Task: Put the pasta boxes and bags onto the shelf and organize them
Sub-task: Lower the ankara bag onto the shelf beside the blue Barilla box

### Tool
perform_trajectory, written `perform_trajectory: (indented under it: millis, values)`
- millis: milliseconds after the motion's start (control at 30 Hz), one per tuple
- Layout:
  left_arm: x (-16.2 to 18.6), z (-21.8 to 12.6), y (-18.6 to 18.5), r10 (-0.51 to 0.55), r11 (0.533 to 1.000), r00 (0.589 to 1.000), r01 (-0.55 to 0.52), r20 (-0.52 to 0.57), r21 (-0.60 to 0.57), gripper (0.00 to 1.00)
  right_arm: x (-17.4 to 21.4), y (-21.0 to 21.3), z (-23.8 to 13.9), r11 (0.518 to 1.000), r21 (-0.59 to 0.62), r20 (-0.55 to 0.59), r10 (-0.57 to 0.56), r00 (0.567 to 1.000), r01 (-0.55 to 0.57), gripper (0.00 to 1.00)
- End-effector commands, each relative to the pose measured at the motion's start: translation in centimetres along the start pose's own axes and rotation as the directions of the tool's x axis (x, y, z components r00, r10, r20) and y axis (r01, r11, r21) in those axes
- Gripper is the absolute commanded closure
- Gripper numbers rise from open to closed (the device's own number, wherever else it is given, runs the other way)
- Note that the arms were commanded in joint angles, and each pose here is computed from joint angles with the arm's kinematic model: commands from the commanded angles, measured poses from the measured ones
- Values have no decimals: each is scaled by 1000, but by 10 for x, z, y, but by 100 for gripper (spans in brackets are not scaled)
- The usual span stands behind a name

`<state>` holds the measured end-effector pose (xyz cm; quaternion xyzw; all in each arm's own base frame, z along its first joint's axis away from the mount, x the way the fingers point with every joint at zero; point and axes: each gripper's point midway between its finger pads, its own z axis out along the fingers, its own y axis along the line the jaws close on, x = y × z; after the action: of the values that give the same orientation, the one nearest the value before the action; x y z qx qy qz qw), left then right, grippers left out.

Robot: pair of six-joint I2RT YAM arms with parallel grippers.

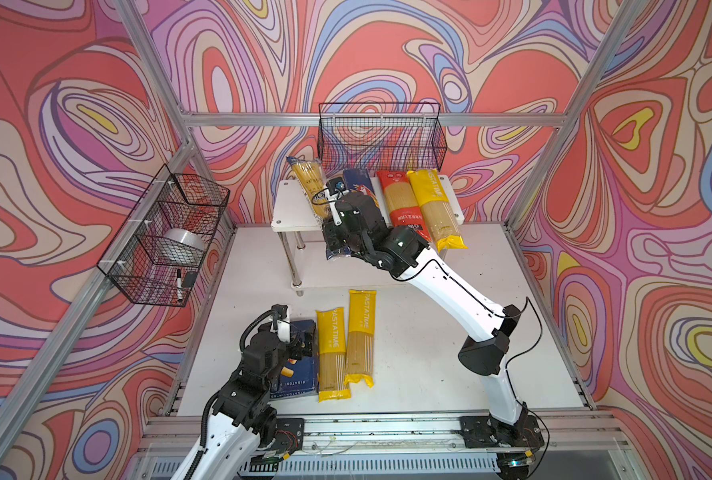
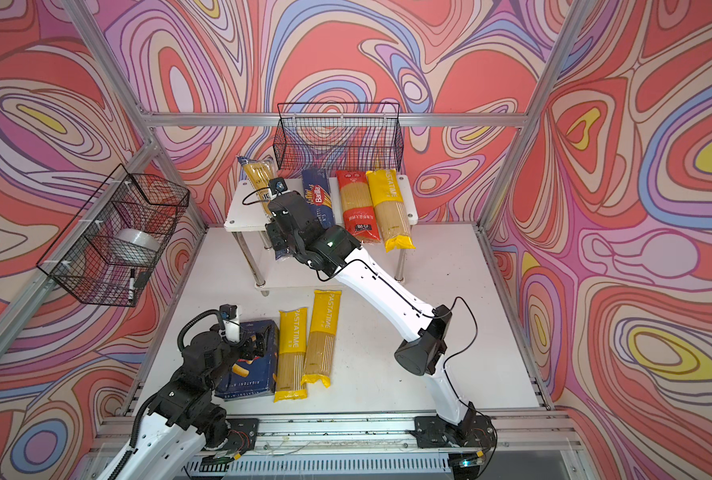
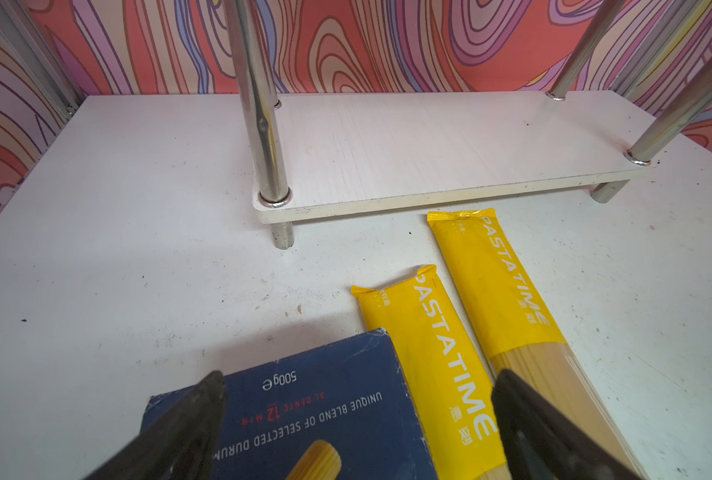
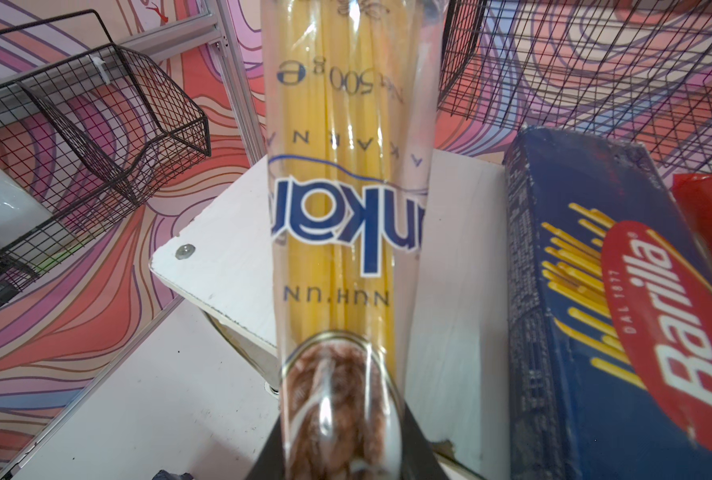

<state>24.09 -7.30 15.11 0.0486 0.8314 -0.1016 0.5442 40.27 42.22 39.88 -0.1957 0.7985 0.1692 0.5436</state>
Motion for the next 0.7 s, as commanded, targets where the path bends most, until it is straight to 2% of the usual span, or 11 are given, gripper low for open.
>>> perform_trajectory:
  millis: [0, 167, 467, 667]
  values:
    - [-8, -2, -2, -2, 1000, 1000, 2, 27, 8, 0, -55, -11, -6, 997, -9, 194, 81, 978, -81, 91]
    - [-8, -3, -2, -2, 1000, 1000, 2, 29, 9, 0, -55, -13, -2, 996, -9, 195, 92, 977, -92, 88]
    - [-9, -3, -2, -2, 1000, 1000, 2, 30, 8, 0, -52, -16, 2, 994, 0, 191, 103, 976, -105, 63]
    - [-9, -3, -2, -2, 1000, 1000, 2, 31, 9, 0, -55, -15, 0, 993, -10, 199, 117, 973, -117, 58]
